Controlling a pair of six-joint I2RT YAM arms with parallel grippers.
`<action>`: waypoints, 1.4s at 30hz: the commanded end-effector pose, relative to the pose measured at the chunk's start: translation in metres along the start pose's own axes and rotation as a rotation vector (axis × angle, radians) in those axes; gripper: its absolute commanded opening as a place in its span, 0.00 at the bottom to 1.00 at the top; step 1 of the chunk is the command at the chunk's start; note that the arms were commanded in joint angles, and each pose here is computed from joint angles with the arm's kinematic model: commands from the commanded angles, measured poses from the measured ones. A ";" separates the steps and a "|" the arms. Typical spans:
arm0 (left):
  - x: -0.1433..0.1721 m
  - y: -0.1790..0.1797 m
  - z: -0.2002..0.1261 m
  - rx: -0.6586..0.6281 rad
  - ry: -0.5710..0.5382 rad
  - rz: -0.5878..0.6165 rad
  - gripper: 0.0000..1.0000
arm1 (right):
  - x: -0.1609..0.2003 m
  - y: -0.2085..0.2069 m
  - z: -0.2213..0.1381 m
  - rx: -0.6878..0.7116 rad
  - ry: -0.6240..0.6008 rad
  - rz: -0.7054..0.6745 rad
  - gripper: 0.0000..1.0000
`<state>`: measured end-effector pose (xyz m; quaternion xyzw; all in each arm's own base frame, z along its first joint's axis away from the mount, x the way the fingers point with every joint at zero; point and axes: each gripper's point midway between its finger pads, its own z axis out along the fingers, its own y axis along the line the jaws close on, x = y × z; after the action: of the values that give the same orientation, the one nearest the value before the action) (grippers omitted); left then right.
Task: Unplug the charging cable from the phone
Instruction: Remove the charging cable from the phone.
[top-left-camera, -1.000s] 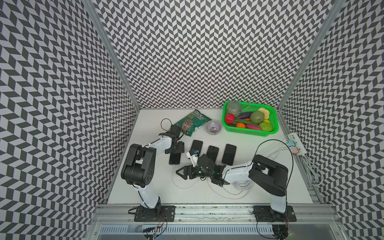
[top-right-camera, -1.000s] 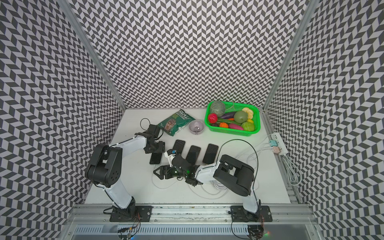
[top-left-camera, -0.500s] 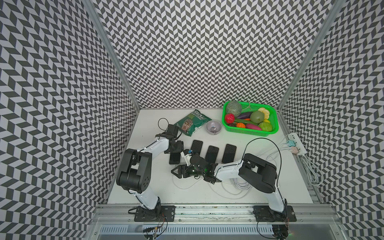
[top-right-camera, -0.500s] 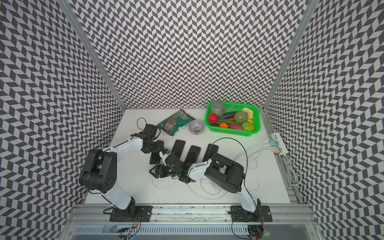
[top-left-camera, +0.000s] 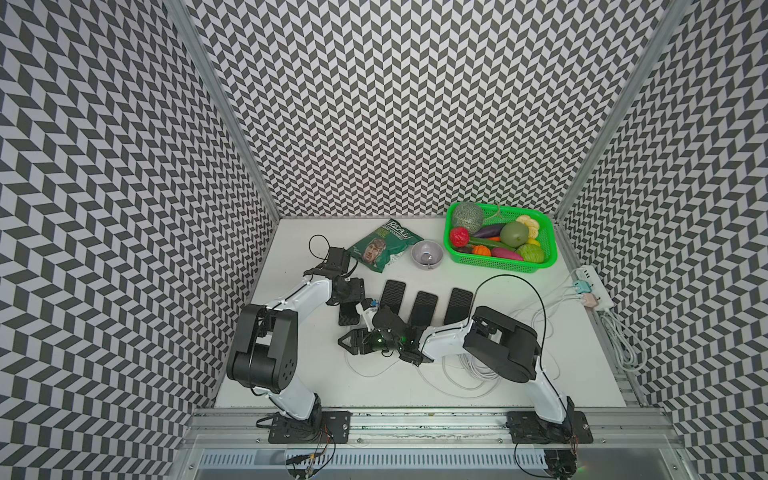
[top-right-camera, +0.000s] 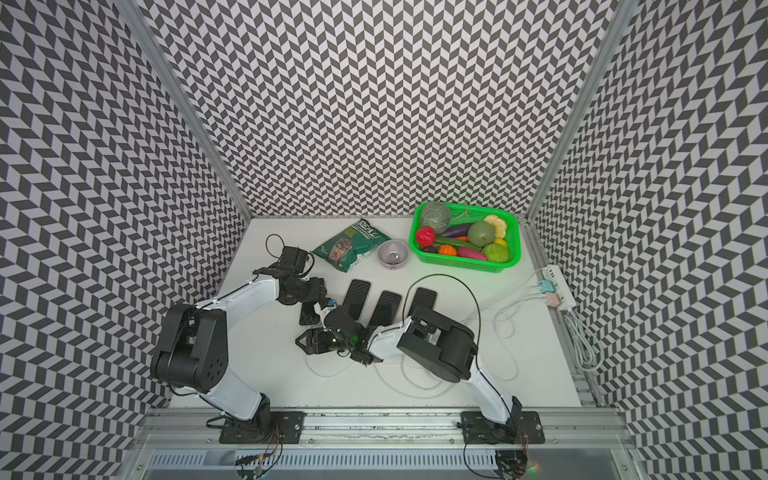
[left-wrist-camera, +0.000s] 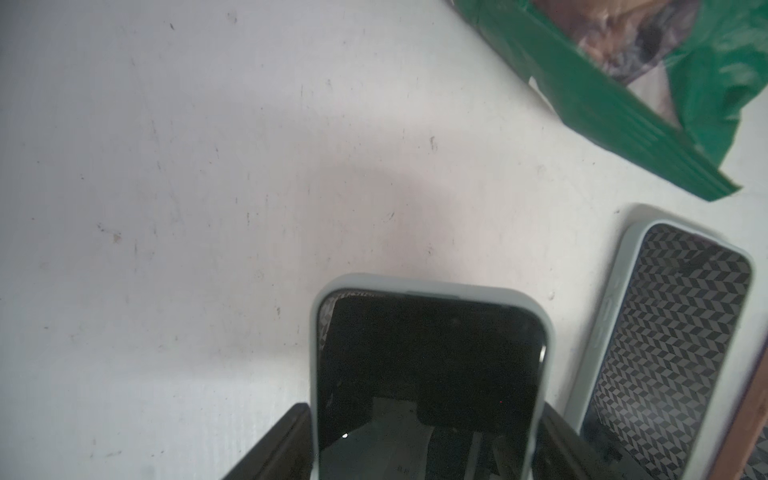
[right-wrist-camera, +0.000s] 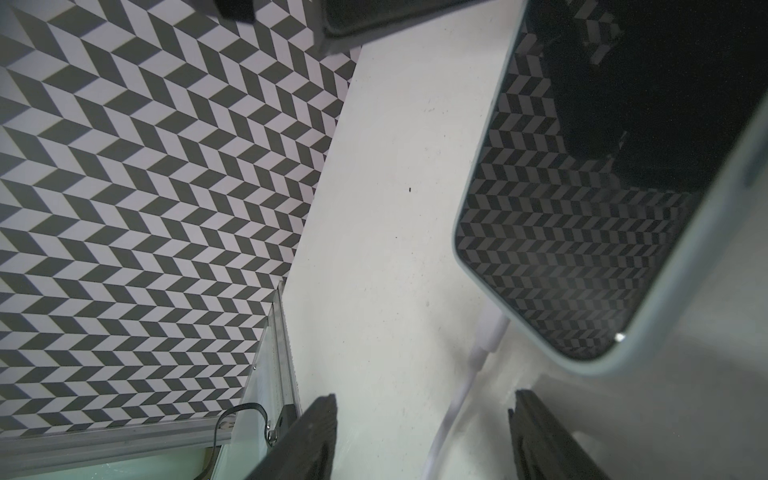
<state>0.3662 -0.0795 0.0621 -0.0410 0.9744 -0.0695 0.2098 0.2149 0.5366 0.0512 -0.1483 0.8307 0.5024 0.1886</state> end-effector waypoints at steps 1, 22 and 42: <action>-0.019 -0.009 -0.017 0.060 -0.088 -0.013 0.00 | 0.011 -0.011 0.008 0.015 0.021 0.021 0.65; -0.024 -0.008 -0.020 0.086 -0.110 -0.037 0.00 | 0.014 -0.019 0.015 0.007 0.030 0.058 0.28; -0.043 -0.003 -0.025 0.136 -0.198 -0.102 0.00 | 0.023 -0.013 0.009 -0.040 0.043 0.066 0.04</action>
<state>0.3737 -0.0736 0.0734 -0.0781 0.9598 -0.1188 0.2419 0.2126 0.5387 0.0319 -0.1234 0.8312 0.5170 0.1631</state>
